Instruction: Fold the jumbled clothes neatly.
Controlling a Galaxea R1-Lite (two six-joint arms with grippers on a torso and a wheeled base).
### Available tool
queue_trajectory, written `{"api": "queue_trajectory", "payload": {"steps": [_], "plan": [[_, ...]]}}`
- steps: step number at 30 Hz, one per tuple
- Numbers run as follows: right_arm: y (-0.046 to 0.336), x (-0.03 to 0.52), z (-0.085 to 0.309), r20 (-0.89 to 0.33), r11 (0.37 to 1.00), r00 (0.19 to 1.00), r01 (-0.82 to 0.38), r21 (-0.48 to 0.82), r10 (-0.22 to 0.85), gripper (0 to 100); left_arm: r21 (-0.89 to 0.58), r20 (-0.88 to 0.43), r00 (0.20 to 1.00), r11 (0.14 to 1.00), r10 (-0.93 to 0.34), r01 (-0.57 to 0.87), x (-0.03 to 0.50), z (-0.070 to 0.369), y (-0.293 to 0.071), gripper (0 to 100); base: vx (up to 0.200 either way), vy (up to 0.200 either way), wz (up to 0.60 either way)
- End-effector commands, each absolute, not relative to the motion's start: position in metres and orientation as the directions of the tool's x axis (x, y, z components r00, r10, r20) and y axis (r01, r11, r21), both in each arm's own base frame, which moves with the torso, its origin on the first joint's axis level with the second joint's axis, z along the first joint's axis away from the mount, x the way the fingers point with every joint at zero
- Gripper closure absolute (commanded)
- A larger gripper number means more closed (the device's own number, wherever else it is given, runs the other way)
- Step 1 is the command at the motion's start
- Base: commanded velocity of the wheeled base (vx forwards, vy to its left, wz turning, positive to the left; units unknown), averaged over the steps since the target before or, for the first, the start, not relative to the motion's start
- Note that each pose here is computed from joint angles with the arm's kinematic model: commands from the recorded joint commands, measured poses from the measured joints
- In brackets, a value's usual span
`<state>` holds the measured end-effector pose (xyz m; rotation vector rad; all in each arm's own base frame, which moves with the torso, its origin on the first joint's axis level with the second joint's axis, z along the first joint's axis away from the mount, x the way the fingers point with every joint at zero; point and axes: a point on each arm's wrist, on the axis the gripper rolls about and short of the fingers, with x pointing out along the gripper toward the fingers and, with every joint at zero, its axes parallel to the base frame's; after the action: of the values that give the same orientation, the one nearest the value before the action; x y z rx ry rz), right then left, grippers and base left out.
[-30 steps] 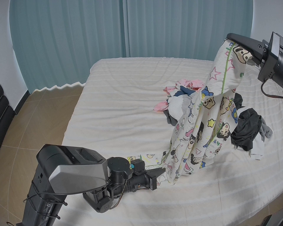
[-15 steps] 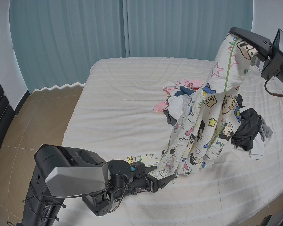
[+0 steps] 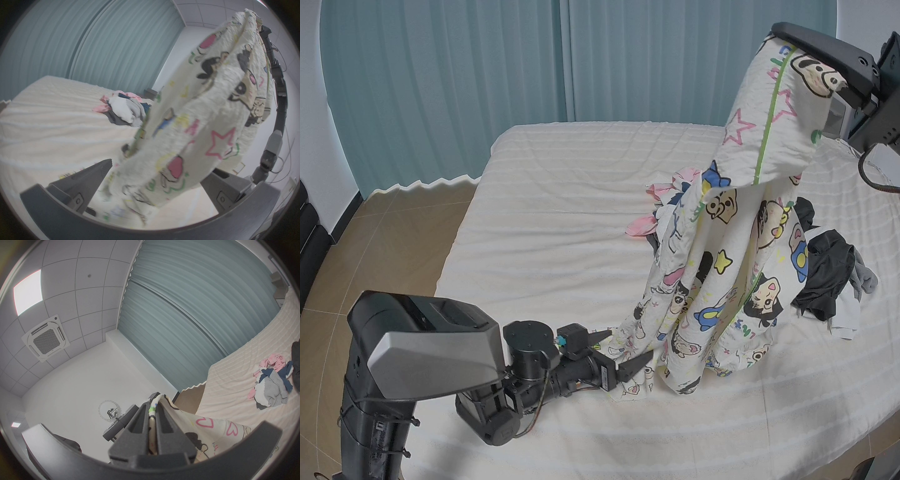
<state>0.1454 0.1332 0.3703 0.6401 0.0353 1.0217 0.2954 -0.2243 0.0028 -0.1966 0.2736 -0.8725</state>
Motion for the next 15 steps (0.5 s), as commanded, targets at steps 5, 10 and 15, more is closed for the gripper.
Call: {"api": "queue_trajectory", "payload": {"steps": [5, 10, 15], "plan": [[0.136, 0.143, 0.374, 0.266, 0.339, 0.520, -0.791, 0.510, 0.812, 100, -0.209, -0.088, 0.671, 0.673, -0.736, 0.710, 0.322, 0.022, -0.185, 0, 0.000, 0.000, 0.00], [0.136, 0.143, 0.374, 0.265, 0.343, 0.524, -0.788, 0.511, 0.809, 100, -0.281, -0.079, 0.617, 0.611, -0.783, 0.740, 0.318, 0.028, -0.183, 0, 0.000, 0.000, 0.00], [0.133, 0.143, 0.374, 0.266, 0.351, 0.532, -0.785, 0.510, 0.803, 100, -0.326, -0.084, 0.572, 0.565, -0.816, 0.758, 0.311, 0.033, -0.178, 0, 0.000, 0.000, 0.00]]}}
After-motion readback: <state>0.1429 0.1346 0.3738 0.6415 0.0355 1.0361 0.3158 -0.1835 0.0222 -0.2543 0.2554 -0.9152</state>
